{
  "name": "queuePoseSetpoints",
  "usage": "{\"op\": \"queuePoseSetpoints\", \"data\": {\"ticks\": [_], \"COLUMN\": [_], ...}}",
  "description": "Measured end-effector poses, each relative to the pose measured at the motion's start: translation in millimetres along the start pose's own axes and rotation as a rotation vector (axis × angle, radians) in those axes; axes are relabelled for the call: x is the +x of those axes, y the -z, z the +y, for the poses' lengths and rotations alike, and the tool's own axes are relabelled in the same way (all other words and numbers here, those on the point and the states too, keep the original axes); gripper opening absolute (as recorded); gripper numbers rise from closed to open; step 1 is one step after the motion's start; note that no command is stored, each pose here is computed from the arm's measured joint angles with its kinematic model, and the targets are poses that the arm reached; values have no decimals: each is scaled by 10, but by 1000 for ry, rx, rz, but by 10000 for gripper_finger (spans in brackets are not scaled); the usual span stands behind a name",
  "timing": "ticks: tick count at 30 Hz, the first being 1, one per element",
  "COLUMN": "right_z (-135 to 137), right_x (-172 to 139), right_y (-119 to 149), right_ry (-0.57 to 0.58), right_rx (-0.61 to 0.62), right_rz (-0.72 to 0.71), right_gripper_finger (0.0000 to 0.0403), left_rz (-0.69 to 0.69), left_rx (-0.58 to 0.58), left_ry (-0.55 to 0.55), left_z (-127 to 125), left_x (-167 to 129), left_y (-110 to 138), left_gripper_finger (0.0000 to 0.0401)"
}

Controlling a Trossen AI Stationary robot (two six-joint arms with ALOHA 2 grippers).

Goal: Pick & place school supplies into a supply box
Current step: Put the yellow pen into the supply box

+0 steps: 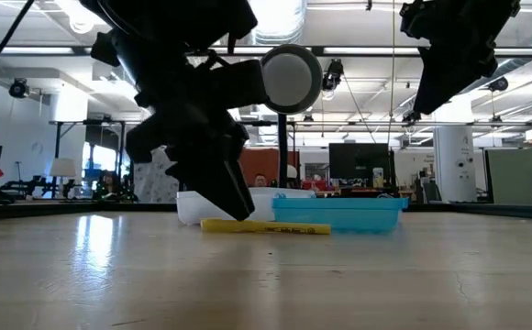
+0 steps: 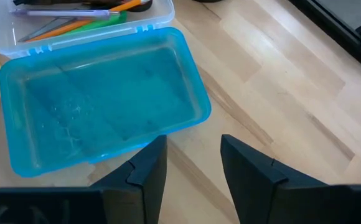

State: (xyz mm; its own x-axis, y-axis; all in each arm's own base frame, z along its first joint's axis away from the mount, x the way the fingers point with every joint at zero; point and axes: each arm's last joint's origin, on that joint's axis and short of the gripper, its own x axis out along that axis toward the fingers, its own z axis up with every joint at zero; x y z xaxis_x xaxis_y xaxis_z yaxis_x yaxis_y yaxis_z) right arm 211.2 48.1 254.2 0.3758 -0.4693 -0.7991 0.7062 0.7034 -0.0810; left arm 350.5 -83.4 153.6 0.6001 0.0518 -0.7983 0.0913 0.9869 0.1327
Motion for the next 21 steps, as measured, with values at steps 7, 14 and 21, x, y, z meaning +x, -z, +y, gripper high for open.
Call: {"op": "queuePoseSetpoints", "data": {"ticks": [7,14,21], "right_z": [-7,-14,-21], "right_x": [17,40,56], "right_y": [17,42,59], "right_ry": [7,15,21], "right_rx": [7,7,2], "right_rz": [4,9,13], "right_gripper_finger": [140,137,137], "left_rz": [1,19,25], "left_rx": [27,0,-12], "left_ry": [-14,-20,47], "left_z": [77,206,241], "left_x": [54,106,122], "left_y": [-38,-19,-12], "left_gripper_finger": [116,116,116]}}
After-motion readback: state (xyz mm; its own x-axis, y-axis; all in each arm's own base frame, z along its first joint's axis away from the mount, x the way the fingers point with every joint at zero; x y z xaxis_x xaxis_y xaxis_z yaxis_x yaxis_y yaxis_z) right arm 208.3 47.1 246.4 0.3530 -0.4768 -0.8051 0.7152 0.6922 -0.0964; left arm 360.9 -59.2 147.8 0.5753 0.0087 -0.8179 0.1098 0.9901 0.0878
